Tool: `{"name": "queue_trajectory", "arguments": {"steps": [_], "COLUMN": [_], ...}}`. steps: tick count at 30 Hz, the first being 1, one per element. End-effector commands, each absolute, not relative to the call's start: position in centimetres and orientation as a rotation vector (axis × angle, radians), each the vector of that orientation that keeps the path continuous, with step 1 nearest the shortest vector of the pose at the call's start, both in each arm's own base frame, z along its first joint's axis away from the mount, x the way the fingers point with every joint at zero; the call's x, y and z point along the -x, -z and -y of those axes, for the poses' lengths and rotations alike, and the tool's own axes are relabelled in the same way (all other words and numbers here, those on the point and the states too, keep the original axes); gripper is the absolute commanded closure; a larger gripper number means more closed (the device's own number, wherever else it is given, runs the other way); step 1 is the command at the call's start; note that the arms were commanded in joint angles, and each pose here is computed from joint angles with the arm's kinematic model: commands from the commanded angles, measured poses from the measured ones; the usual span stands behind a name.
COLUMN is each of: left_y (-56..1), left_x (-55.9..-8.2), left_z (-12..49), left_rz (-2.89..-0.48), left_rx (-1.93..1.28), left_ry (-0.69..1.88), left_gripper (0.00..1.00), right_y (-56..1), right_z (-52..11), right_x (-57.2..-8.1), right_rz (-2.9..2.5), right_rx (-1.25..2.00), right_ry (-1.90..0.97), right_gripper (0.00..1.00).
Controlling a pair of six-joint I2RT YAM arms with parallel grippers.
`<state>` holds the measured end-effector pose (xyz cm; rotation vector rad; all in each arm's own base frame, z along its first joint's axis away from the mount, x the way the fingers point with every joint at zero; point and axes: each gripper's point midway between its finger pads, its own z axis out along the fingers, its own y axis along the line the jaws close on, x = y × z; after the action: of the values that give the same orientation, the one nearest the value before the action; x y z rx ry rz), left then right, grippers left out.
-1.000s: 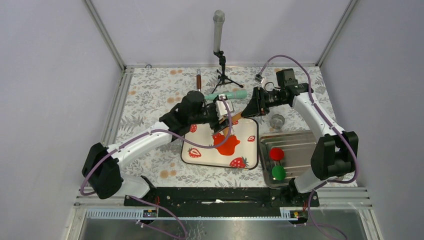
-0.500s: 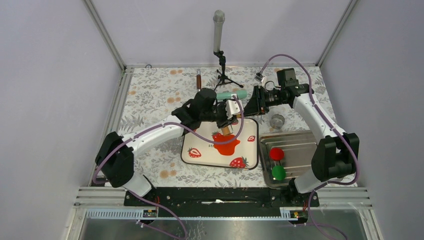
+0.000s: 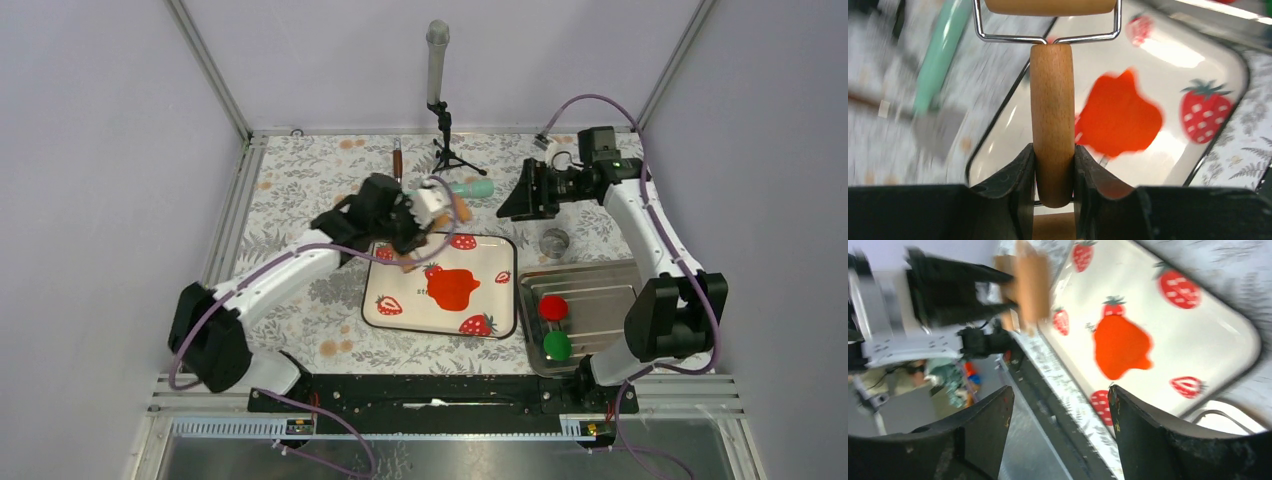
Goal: Roll out the dumpling wrappers from the dough
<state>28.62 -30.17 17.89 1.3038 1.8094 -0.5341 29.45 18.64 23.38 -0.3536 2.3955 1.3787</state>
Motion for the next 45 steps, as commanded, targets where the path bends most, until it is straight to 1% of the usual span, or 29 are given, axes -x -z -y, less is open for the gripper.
{"name": "queue_trajectory", "arguments": {"steps": [1, 2, 4, 7, 8, 9, 10, 11, 13, 16, 17, 19, 21, 22, 23, 26, 29, 32, 36, 42, 43, 45], "left_y": [-17.2, -16.1, -13.7, -9.9, -9.5, -9.3, -9.1, -8.8, -7.9, -6.1, -5.5, -4.8, -4.3, -4.2, -4.2, -5.1, -7.1, -9.3, -11.9, -13.8, -14.0, -14.1], "left_x": [-30.7, -30.4, -29.2, -26.7, -26.5, -26.8, -27.2, -27.5, -27.8, -27.5, -27.5, -27.5, -27.4, -27.3, -27.3, -27.1, -27.7, -28.5, -29.4, -30.4, -30.5, -30.6], "left_z": [16.8, 13.9, 9.6, 6.3, 6.1, 6.0, 5.9, 5.6, 4.5, 3.7, 3.8, 3.8, 3.9, 3.9, 4.1, 4.4, 4.3, 4.2, 4.5, 5.5, 5.6, 5.8], "left_rz": [-2.228, -2.330, -2.488, -2.679, -2.710, -2.716, -2.724, -2.738, -2.778, -2.867, -2.898, -2.926, -2.955, -2.965, -2.968, -2.946, -2.871, -2.782, -2.681, -2.603, -2.600, -2.594], "left_rx": [-0.771, -0.633, -0.471, -0.371, -0.355, -0.327, -0.269, -0.214, -0.117, -0.056, -0.048, -0.023, -0.033, -0.039, -0.047, -0.063, -0.063, -0.058, -0.065, -0.089, -0.092, -0.101], "left_ry": [0.234, 0.181, 0.100, 0.030, 0.030, 0.029, 0.037, 0.030, -0.013, -0.003, 0.005, 0.012, 0.024, 0.023, 0.040, 0.078, 0.070, 0.061, 0.076, 0.116, 0.117, 0.122], "left_gripper": [1.00, 1.00, 1.00, 1.00, 1.00, 1.00, 1.00, 1.00, 1.00, 0.99, 0.95, 0.81, 0.64, 0.58, 0.53, 0.47, 0.46, 0.46, 0.46, 0.47, 0.47, 0.47], "right_y": [-22.2, -21.2, -19.3, -16.9, -16.3, -15.8, -15.4, -15.0, -14.3, -13.3, -12.9, -11.8, -11.1, -10.8, -10.3, -9.7, -9.1, -8.5, -6.8, -4.6, -4.5, -4.4], "right_z": [-14.5, -13.5, -11.6, -8.7, -7.8, -6.8, -6.0, -5.4, -4.2, -2.8, -2.4, -2.0, -1.8, -1.7, -1.7, -1.0, 0.7, 1.5, 1.7, 1.4, 1.3, 1.4], "right_x": [-30.9, -31.2, -31.8, -32.7, -33.1, -33.5, -33.9, -34.2, -35.0, -36.2, -36.5, -37.2, -37.7, -38.0, -38.1, -38.4, -38.4, -38.3, -37.8, -37.1, -37.2, -37.3], "right_rz": [-2.431, -2.461, -2.506, -2.570, -2.591, -2.612, -2.625, -2.634, -2.651, -2.674, -2.683, -2.697, -2.710, -2.717, -2.730, -2.745, -2.767, -2.788, -2.835, -2.886, -2.884, -2.882], "right_rx": [0.381, 0.387, 0.411, 0.428, 0.414, 0.395, 0.378, 0.371, 0.352, 0.313, 0.304, 0.304, 0.318, 0.321, 0.322, 0.314, 0.265, 0.239, 0.255, 0.253, 0.252, 0.245], "right_ry": [-1.068, -0.973, -0.796, -0.573, -0.507, -0.444, -0.402, -0.365, -0.282, -0.191, -0.169, -0.143, -0.129, -0.129, -0.125, -0.073, -0.024, -0.011, -0.022, -0.069, -0.071, -0.071], "right_gripper": [0.22, 0.22, 0.20, 0.19, 0.14, 0.06, 0.04, 0.04, 0.10, 0.19, 0.24, 0.31, 0.40, 0.42, 0.43, 0.49, 0.54, 0.57, 0.58, 0.65, 0.68, 0.78]}}
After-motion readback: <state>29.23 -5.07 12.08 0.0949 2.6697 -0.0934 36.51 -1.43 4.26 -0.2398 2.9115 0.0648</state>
